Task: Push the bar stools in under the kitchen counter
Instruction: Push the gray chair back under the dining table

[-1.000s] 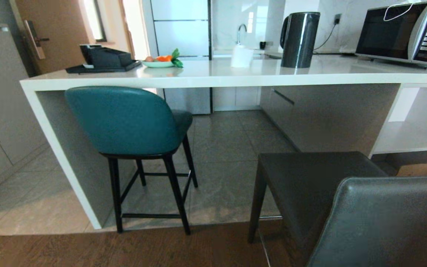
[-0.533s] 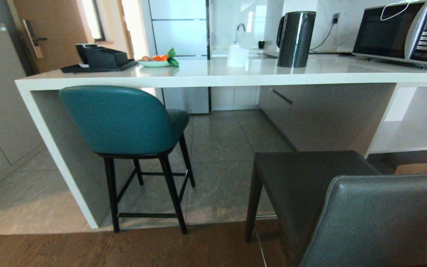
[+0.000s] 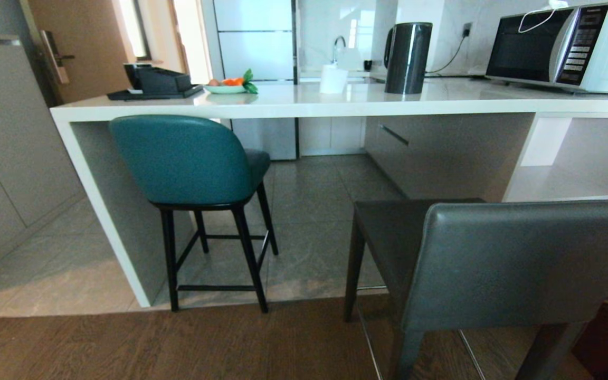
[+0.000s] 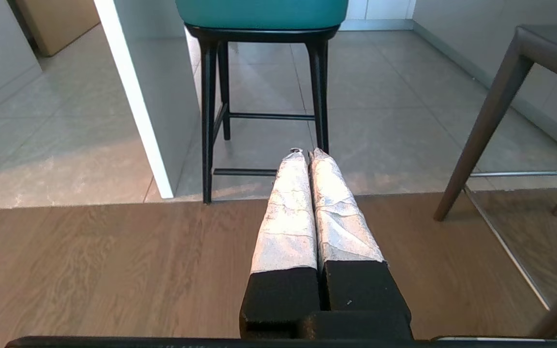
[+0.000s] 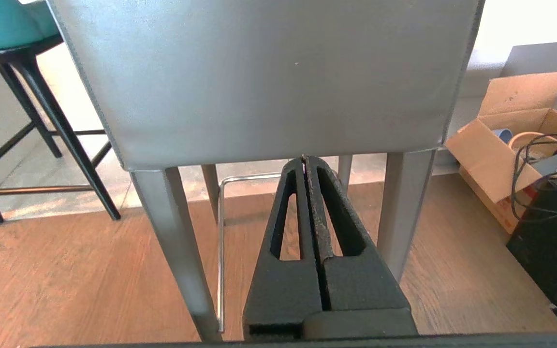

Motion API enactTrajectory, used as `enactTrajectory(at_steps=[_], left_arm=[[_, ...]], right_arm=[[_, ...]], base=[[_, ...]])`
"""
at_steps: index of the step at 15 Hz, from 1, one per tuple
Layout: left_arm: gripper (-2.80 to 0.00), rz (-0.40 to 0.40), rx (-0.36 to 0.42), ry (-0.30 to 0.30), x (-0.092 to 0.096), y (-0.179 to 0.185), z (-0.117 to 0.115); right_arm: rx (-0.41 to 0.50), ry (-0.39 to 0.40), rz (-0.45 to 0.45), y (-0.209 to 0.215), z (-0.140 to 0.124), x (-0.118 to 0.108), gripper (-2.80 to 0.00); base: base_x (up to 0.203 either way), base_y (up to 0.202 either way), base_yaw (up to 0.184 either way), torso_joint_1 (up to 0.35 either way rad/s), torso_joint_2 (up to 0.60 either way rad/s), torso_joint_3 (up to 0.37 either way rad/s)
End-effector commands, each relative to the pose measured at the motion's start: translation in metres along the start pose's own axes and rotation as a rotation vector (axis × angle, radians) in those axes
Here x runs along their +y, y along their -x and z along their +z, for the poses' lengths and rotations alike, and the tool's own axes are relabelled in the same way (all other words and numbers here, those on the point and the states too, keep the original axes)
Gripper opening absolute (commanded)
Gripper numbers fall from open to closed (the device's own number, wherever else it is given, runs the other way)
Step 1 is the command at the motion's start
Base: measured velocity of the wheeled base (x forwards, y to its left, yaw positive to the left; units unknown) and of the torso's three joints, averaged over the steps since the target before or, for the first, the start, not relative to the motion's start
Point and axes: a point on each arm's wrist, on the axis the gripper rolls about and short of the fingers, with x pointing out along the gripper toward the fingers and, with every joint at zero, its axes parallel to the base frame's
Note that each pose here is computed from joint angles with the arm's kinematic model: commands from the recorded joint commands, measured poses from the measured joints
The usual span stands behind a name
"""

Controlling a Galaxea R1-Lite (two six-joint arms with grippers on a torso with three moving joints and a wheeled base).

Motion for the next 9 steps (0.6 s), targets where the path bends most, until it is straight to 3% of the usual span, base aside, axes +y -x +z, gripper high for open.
enactTrajectory(at_steps=[1, 5, 9], left_arm=[[-2.80, 0.000, 0.001, 0.000, 0.0000, -0.0001, 0.0000], [-2.80, 0.001, 0.002, -0.002, -0.0001, -0.0001, 0.0000], [-2.80, -0.001, 0.002, 0.000, 0.0000, -0.0001, 0.0000]], right_arm=[[0.006, 0.000, 0.000, -0.0005, -0.0012, 0.0000, -2.80], [0.006, 0.000, 0.000, -0.0005, -0.0012, 0.0000, -2.80], [0.006, 0.000, 0.000, -0.0005, -0.0012, 0.0000, -2.80]], base=[[0.000, 0.000, 0.000, 0.000, 0.00, 0.000], [0.000, 0.000, 0.000, 0.000, 0.00, 0.000], [-0.001, -0.149, 0.003, 0.000, 0.00, 0.003]])
